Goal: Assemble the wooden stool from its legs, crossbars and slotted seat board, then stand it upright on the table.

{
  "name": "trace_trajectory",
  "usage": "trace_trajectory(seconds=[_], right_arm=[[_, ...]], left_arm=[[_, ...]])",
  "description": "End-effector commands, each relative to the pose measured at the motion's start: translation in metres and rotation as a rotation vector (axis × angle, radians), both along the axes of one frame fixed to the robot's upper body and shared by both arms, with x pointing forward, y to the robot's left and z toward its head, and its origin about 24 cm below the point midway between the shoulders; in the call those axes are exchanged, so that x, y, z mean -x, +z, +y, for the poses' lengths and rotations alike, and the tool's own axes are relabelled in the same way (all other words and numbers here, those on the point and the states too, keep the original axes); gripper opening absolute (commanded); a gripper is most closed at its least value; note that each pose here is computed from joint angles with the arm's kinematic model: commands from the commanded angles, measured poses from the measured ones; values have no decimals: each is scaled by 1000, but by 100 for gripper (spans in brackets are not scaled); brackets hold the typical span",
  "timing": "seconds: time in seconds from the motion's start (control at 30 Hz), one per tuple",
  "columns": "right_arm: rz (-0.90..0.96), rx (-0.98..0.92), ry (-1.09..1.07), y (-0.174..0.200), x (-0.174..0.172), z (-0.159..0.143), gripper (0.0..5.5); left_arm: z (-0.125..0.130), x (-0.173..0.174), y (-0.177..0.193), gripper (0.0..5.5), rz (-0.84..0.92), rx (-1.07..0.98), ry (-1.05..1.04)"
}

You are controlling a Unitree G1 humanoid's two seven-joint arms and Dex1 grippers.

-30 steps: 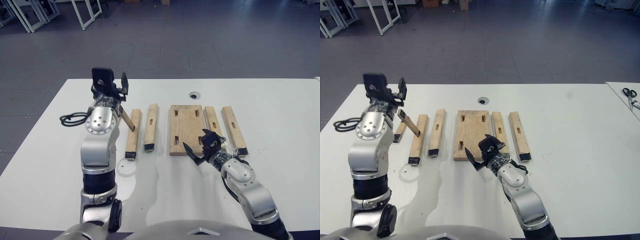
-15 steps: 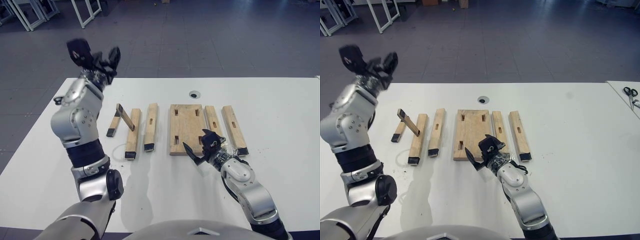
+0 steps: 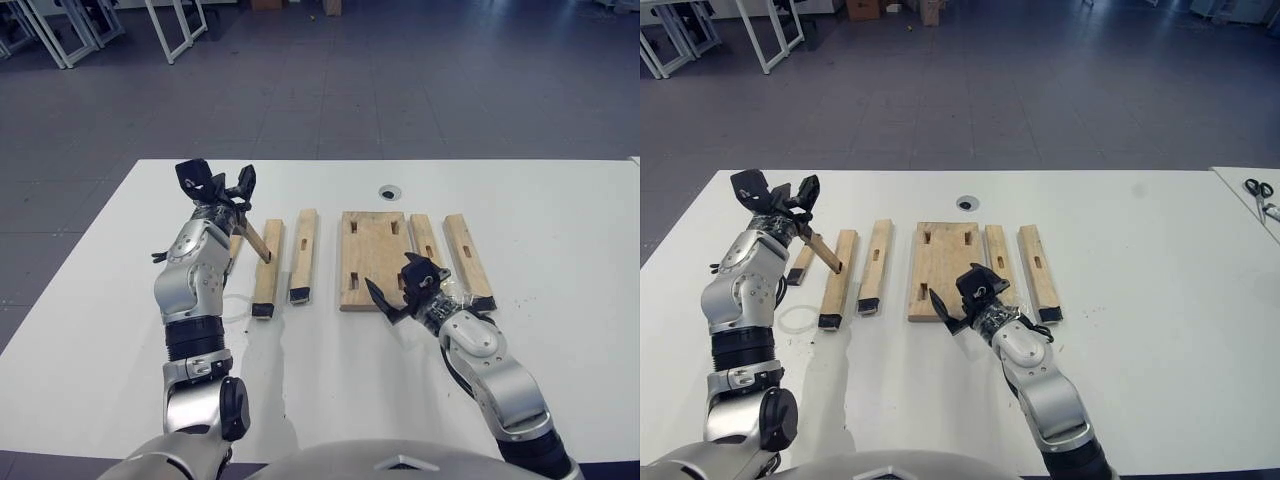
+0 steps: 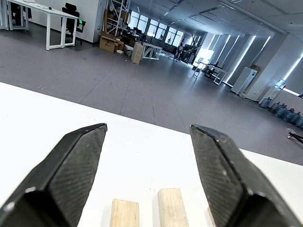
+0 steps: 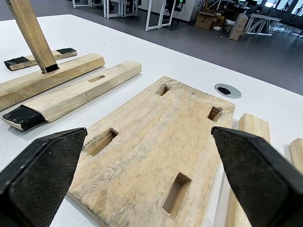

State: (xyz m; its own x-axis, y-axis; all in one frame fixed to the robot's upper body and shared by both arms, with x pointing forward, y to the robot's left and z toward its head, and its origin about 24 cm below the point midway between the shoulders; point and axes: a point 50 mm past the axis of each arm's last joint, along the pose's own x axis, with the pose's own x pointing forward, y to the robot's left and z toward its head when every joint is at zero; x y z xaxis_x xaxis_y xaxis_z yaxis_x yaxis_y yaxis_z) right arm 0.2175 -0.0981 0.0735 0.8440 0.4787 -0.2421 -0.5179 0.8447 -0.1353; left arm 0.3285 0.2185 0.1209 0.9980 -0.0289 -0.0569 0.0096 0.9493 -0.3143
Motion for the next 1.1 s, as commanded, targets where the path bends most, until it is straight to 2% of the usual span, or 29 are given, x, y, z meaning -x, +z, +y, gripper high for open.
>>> trace_trajectory(seconds=[0.03, 0.1, 0.17, 0.2, 0.27, 0.4, 0.47, 0.53, 0.67, 0.8, 0.93, 1.03, 1.1], right_arm=[[5, -5, -18, 0, 2, 0, 484], [11, -7, -19, -1, 5, -1, 484], [15, -7, -22, -1, 7, -2, 484], [19, -6, -23, -1, 8, -2, 484], [26, -4, -26, -2, 10, -4, 484], [37, 1, -38, -2, 14, -7, 484], [41, 3, -39, -3, 15, -9, 484], [44, 6, -34, -3, 16, -9, 484], [44, 15, -13, -3, 14, -9, 484], [43, 24, -7, -2, 13, -10, 484], [42, 29, 2, -1, 12, -10, 484], [44, 29, -1, -1, 10, -12, 484], [61, -39, -69, 4, 0, -16, 484]], left_arm=[[-5, 0, 79, 322, -237, 59, -50], [-8, 11, 109, 322, -340, 55, -74], [-10, 22, 121, 322, -368, -1, -70], [-12, 29, 119, 342, -363, -47, -75], [-16, 50, 97, 377, -279, -110, -75], [-32, 121, 5, 445, 74, -213, -68], [-37, 143, -18, 475, 202, -225, -45], [-44, 154, -35, 475, 283, -216, -50], [-48, 166, -73, 475, 494, -238, -59], [-33, 172, -100, 475, 634, -260, 23], [-36, 150, -116, 475, 624, -209, 4], [-34, 132, -121, 425, 590, -201, 3], [-34, 127, -123, 399, 578, -201, 4]])
